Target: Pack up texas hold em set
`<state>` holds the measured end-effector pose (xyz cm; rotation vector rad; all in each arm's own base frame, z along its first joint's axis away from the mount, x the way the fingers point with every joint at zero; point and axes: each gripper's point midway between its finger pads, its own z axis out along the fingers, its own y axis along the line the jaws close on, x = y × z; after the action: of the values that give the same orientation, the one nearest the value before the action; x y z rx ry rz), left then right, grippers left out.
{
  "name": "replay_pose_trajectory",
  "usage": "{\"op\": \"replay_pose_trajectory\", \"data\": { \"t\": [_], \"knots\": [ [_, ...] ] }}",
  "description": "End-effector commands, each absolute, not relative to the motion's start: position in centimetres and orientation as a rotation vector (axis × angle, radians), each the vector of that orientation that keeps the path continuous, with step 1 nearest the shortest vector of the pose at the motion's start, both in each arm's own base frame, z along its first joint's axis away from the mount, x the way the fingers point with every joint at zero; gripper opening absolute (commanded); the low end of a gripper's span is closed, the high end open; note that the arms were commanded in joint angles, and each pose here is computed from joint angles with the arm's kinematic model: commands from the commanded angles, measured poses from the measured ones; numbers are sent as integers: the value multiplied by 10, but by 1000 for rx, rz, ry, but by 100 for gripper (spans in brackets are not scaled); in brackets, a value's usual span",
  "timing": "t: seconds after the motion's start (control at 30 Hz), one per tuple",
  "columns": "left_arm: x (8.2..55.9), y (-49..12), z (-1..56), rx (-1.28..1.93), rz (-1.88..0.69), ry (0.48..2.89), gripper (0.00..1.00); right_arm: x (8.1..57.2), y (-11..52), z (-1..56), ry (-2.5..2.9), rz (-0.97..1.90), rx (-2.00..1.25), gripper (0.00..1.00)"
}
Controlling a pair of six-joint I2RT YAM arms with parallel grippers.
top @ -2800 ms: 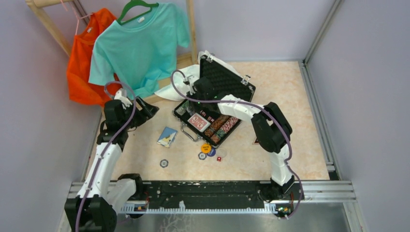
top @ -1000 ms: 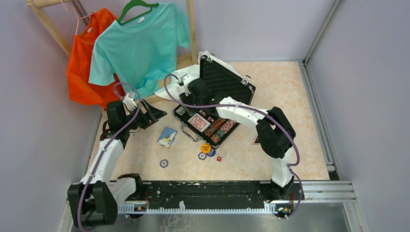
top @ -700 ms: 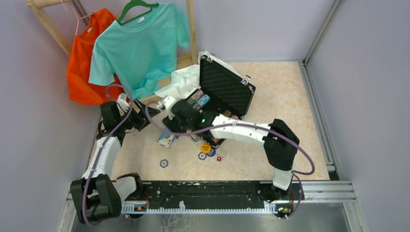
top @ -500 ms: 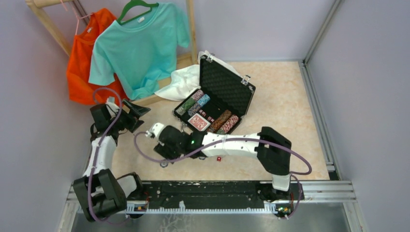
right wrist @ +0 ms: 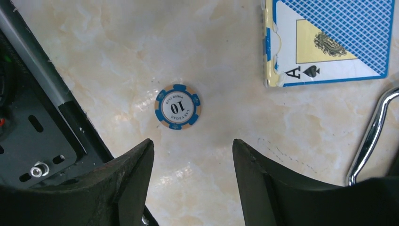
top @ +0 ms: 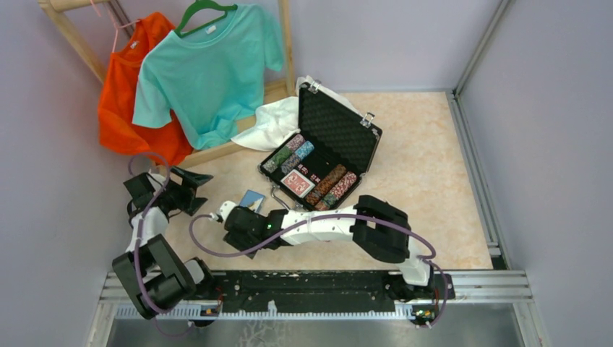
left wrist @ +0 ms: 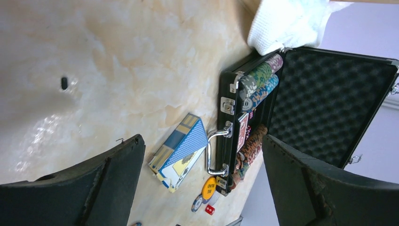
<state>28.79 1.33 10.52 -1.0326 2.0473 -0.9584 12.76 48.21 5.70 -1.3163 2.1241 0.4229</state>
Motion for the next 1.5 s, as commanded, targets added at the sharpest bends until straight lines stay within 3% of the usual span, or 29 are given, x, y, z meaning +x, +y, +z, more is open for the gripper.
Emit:
{"op": "replay_pose_trajectory", "data": {
  "t": [0.0, 1.47],
  "knots": [
    [283, 19, 105, -1054, -973, 2001, 99, 124, 513, 76, 2077, 505, -1277, 63],
    [275, 24, 92, -1118, -1036, 1970, 99, 116, 516, 14, 2093, 291, -1352, 56]
  ]
}}
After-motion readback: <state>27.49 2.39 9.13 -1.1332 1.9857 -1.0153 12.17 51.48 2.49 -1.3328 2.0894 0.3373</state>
